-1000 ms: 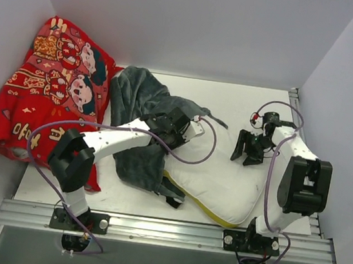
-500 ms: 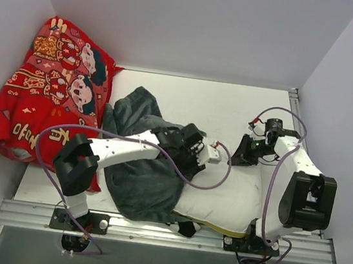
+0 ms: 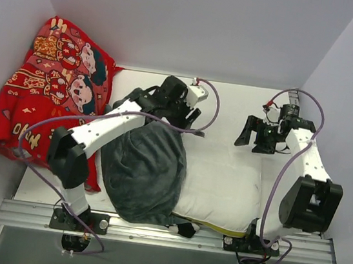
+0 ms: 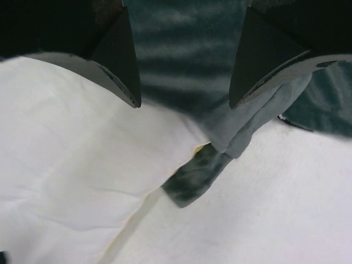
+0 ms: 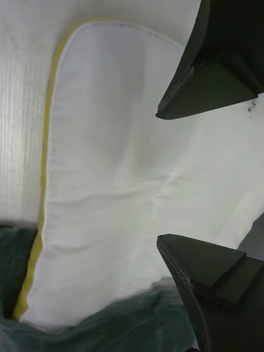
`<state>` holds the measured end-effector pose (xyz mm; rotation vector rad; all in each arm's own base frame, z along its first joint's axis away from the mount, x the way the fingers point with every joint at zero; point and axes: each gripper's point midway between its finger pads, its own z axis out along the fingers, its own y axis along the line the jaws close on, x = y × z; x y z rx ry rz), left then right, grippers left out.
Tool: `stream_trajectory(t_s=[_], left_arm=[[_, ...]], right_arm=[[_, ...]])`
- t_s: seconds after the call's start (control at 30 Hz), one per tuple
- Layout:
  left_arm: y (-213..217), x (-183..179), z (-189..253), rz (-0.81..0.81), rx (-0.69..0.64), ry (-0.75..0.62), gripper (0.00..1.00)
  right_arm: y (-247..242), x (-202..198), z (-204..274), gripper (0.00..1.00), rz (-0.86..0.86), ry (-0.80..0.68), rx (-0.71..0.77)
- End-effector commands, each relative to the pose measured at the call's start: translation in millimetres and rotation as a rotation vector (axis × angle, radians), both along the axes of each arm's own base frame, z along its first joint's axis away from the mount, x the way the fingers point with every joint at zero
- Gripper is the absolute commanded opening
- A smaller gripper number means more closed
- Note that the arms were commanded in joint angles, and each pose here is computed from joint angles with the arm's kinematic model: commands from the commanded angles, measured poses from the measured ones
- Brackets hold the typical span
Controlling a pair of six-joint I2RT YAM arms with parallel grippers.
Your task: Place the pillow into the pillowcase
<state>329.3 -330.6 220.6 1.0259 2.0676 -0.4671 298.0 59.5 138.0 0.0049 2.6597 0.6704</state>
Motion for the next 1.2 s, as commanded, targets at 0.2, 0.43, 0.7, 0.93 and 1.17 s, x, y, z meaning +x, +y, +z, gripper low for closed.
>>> stream_trajectory(t_s=[0.2, 0.43, 0.7, 0.93, 1.17], left_arm=[[11, 78, -86, 0.272, 0.089, 0.179, 0.72], [1, 84, -132, 0.248, 0.097, 0.298, 0.39], [-108, 33, -62, -0.071, -0.229, 0.404, 0.0], [-200, -20, 22, -0.206, -0.451, 0.358, 0.0], [-189, 64, 6, -0.124, -0.462, 0.19, 0.0]], right_arm=[[-17, 3, -61, 0.91, -0.075, 0.238, 0.009], [8, -10, -73, 0.75, -0.038, 0.33, 0.17], [51, -7, -48, 0.11, 0.033, 0.316, 0.357], [71, 9, -2, 0.0, 0.042, 0.223, 0.461], [13, 39, 17, 0.0, -0.105, 0.078, 0.403]])
